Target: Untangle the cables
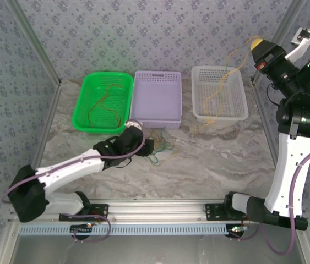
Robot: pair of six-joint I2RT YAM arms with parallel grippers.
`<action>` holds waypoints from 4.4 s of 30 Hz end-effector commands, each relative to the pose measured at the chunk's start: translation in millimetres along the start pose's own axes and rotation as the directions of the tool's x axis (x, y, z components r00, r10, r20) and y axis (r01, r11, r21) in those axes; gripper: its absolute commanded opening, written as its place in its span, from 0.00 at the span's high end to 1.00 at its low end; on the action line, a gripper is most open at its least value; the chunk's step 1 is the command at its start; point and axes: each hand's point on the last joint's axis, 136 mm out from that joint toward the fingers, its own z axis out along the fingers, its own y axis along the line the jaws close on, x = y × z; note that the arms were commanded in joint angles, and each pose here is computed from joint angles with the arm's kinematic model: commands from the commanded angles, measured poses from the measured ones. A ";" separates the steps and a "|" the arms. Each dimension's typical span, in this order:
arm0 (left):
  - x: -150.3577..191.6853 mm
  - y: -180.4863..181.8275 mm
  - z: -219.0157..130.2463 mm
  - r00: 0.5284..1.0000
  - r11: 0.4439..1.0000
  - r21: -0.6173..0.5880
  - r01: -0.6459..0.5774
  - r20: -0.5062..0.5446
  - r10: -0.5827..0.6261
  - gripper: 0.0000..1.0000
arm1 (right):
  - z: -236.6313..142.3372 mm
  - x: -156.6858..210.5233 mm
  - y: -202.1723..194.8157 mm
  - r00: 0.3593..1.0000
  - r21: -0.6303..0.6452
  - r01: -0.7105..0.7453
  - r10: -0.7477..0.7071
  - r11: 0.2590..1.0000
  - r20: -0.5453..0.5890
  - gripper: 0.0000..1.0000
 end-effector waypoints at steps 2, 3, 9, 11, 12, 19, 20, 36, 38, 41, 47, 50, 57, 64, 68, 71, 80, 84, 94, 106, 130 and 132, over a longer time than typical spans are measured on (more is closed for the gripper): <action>-40.9 -27.8 -45.3 0.997 0.990 0.142 0.018 0.074 -0.029 0.17 | 3.1 17.1 17.7 0.997 -0.092 0.041 -0.047 0.995 -0.065 1.00; -47.8 -36.5 -53.2 0.995 0.982 0.189 0.012 0.090 -0.030 0.18 | 4.7 21.3 21.7 0.995 -0.111 0.044 -0.053 0.993 -0.080 1.00; -75.5 -88.0 -71.0 0.994 0.916 0.401 -0.025 0.111 -0.021 0.24 | 11.0 52.6 43.7 0.976 -0.211 0.086 -0.125 0.974 -0.179 1.00; -81.8 -104.9 -70.4 0.992 0.889 0.454 -0.064 0.128 0.006 0.28 | 11.1 65.4 44.7 0.963 -0.229 0.115 -0.165 0.967 -0.213 1.00; -84.1 -109.3 -68.6 0.990 0.884 0.461 -0.080 0.138 0.018 0.29 | 10.7 69.8 44.7 0.959 -0.234 0.120 -0.173 0.965 -0.225 1.00; -92.1 -135.6 -50.5 0.971 0.855 0.472 -0.217 0.194 0.140 0.23 | 4.6 98.8 39.3 0.932 -0.257 0.115 -0.194 0.959 -0.305 1.00; -90.4 -138.9 -46.2 0.969 0.851 0.472 -0.229 0.193 0.153 0.20 | 3.0 103.2 39.5 0.929 -0.263 0.109 -0.192 0.959 -0.317 1.00; -71.3 -161.1 -20.9 0.959 0.804 0.527 -0.274 0.206 0.192 0.22 | -15.4 162.0 54.4 0.885 -0.370 0.042 -0.206 0.928 -0.417 1.00; -73.2 -151.6 -8.1 0.961 0.843 0.467 -0.266 0.193 0.197 0.29 | -17.7 163.0 59.1 0.884 -0.389 0.041 -0.215 0.920 -0.416 1.00; -81.7 -136.8 11.2 0.963 0.894 0.369 -0.253 0.185 0.196 0.51 | -21.4 163.7 61.5 0.885 -0.392 0.042 -0.217 0.919 -0.412 1.00; -108.3 -110.4 23.0 0.966 0.941 0.258 -0.217 0.197 0.168 0.73 | -27.5 169.1 56.7 0.880 -0.378 0.054 -0.223 0.924 -0.419 1.00; -109.2 -123.7 7.2 0.963 0.907 0.349 -0.233 0.212 0.166 0.64 | -30.0 171.9 52.4 0.877 -0.365 0.070 -0.231 0.929 -0.420 1.00; -63.8 -148.0 -30.0 0.965 0.764 0.590 -0.260 0.193 0.179 0.25 | -26.9 175.5 50.1 0.874 -0.368 0.058 -0.226 0.928 -0.431 1.00; -48.1 -135.9 -38.6 0.966 0.744 0.617 -0.256 0.197 0.168 0.19 | -25.6 180.4 55.6 0.869 -0.398 0.034 -0.223 0.917 -0.441 1.00; -43.1 -143.8 -32.3 0.965 0.720 0.642 -0.262 0.170 0.199 0.19 | -26.4 183.3 60.2 0.863 -0.416 0.021 -0.226 0.909 -0.451 1.00; -42.0 -143.9 -10.7 0.968 0.750 0.612 -0.251 0.139 0.210 0.19 | -27.4 183.4 64.6 0.862 -0.432 0.013 -0.229 0.902 -0.452 1.00; -77.5 -151.4 32.4 0.964 0.826 0.499 -0.262 0.181 0.196 0.32 | -30.6 187.0 64.8 0.855 -0.433 0.014 -0.235 0.901 -0.462 1.00; -88.6 -155.4 35.3 0.962 0.833 0.487 -0.264 0.201 0.187 0.45 | -31.7 187.8 63.9 0.854 -0.431 0.018 -0.238 0.902 -0.463 1.00; -134.4 -100.6 11.1 0.939 0.924 0.253 -0.287 0.265 0.219 1.00 | -33.5 193.7 53.7 0.844 -0.399 0.044 -0.248 0.916 -0.475 1.00; -258.9 -41.0 -65.9 0.843 0.929 -0.125 -0.349 0.391 0.370 1.00 | -38.1 241.3 11.0 0.764 -0.289 0.114 -0.270 0.951 -0.587 1.00; -369.9 -124.9 -102.2 0.737 0.945 0.081 -0.317 0.648 0.191 1.00 | 8.6 140.2 24.8 0.842 -0.071 0.375 -0.371 0.924 -0.391 1.00; -380.6 -134.0 -98.6 0.710 0.942 0.104 -0.319 0.685 0.165 1.00 | 20.7 119.7 18.0 0.867 -0.030 0.370 -0.356 0.929 -0.347 1.00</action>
